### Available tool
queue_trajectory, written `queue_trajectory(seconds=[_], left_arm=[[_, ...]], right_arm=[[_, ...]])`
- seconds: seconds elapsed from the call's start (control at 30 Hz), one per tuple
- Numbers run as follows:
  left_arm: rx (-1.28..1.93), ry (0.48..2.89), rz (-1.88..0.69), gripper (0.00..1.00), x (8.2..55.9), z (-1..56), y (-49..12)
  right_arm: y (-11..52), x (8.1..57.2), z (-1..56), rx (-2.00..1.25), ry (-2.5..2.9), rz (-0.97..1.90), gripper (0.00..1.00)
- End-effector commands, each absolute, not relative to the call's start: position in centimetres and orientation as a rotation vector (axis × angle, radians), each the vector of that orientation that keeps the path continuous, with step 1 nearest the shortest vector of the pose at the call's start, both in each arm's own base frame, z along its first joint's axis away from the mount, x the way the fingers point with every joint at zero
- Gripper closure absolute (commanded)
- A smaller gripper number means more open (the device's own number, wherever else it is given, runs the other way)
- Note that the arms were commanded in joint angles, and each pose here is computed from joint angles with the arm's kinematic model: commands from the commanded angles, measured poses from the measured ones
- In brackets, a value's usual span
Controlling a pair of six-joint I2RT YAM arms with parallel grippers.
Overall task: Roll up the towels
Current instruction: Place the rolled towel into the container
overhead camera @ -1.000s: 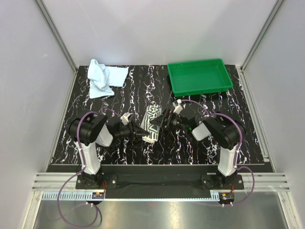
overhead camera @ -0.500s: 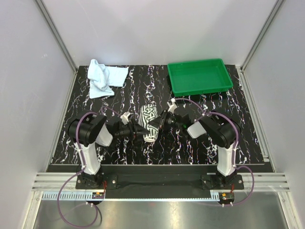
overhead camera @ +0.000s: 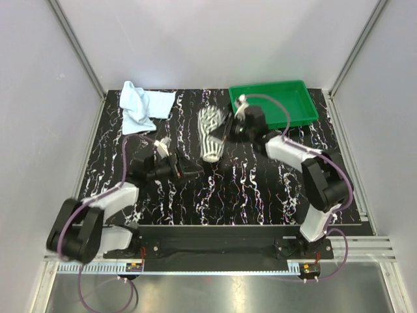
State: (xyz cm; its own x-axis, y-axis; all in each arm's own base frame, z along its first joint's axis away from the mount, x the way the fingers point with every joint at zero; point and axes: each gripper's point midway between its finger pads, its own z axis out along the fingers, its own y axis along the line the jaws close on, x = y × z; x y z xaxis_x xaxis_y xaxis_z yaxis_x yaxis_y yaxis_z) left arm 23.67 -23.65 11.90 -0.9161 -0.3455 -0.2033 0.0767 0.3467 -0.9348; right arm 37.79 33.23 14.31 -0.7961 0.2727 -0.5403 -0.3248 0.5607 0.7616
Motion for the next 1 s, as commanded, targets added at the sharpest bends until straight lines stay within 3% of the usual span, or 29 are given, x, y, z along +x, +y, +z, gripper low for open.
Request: queue_trajectory(seconds=[0.0,0.07,0.13,0.17,0.23,0.27,0.33,0.37,0.4,0.47,0.6,0.97], left_arm=[[-0.1,2.275,-1.319,0.01,24.0,14.2,-21.7],[-0.072,2.296,-1.219,0.01,22.9,15.6,-20.4],[-0.019,2.295,-1.096,0.01,22.8,16.9,-19.2],[0.003,2.278,-1.068,0.01,22.5,17.7,-18.8],[0.05,2.288,-0.998,0.01,21.9,18.6,-17.9],[0.067,2.286,-0.975,0.01,21.7,19.0,-17.5],[0.113,2.282,-0.902,0.01,21.0,19.8,-16.6],[0.123,2.284,-0.878,0.01,20.8,19.9,-16.2],[0.15,2.272,-0.839,0.01,20.6,20.1,-15.7],[0.177,2.271,-0.821,0.01,20.2,20.3,-15.4],[0.224,2.267,-0.81,0.01,19.9,20.0,-15.2],[0.273,2.257,-0.869,0.01,20.5,19.4,-16.0]], right_arm=[[28.8,41.6,21.7,-0.103,2.084,1.124,0.88],[27.7,44.2,25.5,-0.111,2.005,1.117,0.88],[25.6,46.5,24.8,-0.092,2.061,1.096,0.88],[25.0,48.4,28.1,-0.109,1.996,1.087,0.88],[22.7,51.3,26.3,-0.076,2.052,1.106,0.88],[22.2,53.0,29.6,-0.106,1.981,1.116,0.88],[20.1,55.6,25.7,-0.072,2.085,1.113,0.87],[19.5,57.0,28.4,-0.115,2.021,1.101,0.87],[18.9,58.1,24.0,-0.077,2.121,1.102,0.87],[17.3,59.9,24.1,-0.071,2.095,1.098,0.86],[15.9,62.2,17.6,0.038,2.155,1.198,0.86],[16.5,61.5,8.1,0.114,2.316,1.267,0.85]])
